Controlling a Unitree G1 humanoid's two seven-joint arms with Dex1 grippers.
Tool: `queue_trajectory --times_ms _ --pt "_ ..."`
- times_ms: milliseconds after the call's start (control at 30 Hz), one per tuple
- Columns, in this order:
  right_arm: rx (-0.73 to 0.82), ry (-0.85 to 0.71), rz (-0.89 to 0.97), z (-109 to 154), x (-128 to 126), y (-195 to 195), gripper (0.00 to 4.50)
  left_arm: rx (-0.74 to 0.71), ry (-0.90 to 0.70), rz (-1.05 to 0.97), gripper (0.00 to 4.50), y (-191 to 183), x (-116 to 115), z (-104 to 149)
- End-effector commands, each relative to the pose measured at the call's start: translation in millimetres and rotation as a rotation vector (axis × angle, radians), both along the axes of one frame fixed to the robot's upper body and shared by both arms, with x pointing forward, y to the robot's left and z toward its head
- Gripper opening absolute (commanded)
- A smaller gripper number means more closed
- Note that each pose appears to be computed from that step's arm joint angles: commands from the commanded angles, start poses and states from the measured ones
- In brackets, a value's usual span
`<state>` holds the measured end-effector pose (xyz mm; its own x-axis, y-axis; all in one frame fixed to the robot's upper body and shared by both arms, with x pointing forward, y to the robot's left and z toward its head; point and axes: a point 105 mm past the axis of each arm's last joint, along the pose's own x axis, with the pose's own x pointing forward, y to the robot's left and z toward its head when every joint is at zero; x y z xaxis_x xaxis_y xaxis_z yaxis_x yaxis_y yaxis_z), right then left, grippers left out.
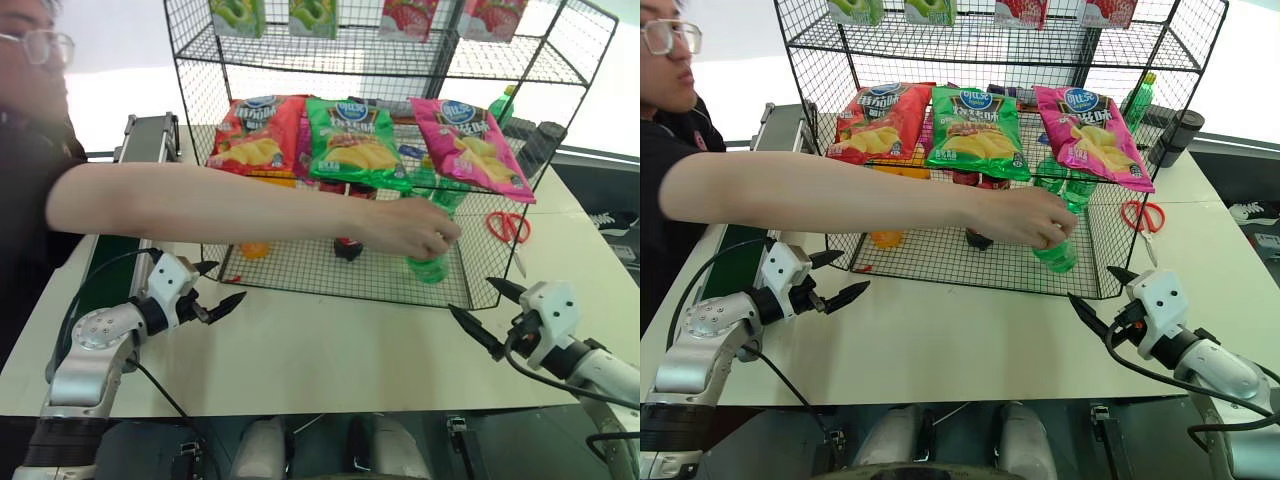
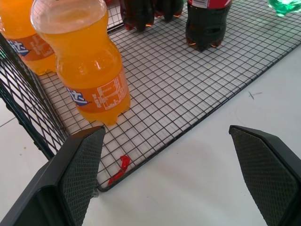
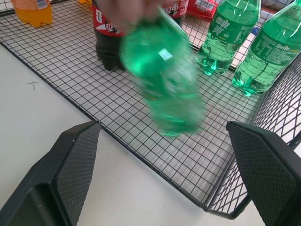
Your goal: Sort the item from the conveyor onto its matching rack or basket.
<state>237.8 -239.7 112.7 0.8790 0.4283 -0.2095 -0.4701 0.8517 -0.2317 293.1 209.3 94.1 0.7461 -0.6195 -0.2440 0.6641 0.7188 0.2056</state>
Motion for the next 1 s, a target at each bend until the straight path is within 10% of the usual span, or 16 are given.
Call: queue_trajectory --times_ms 33,1000 --pt "-0.004 -0.046 0.023 13.0 1.0 7.2 4.44 -0.001 -0.040 -0.007 4.50 -1.2 0.6 9.9" --pt "0.012 -0.054 0.060 19.8 5.6 17.8 4.44 -0.193 -0.146 0.281 4.50 55.9 0.3 48.9"
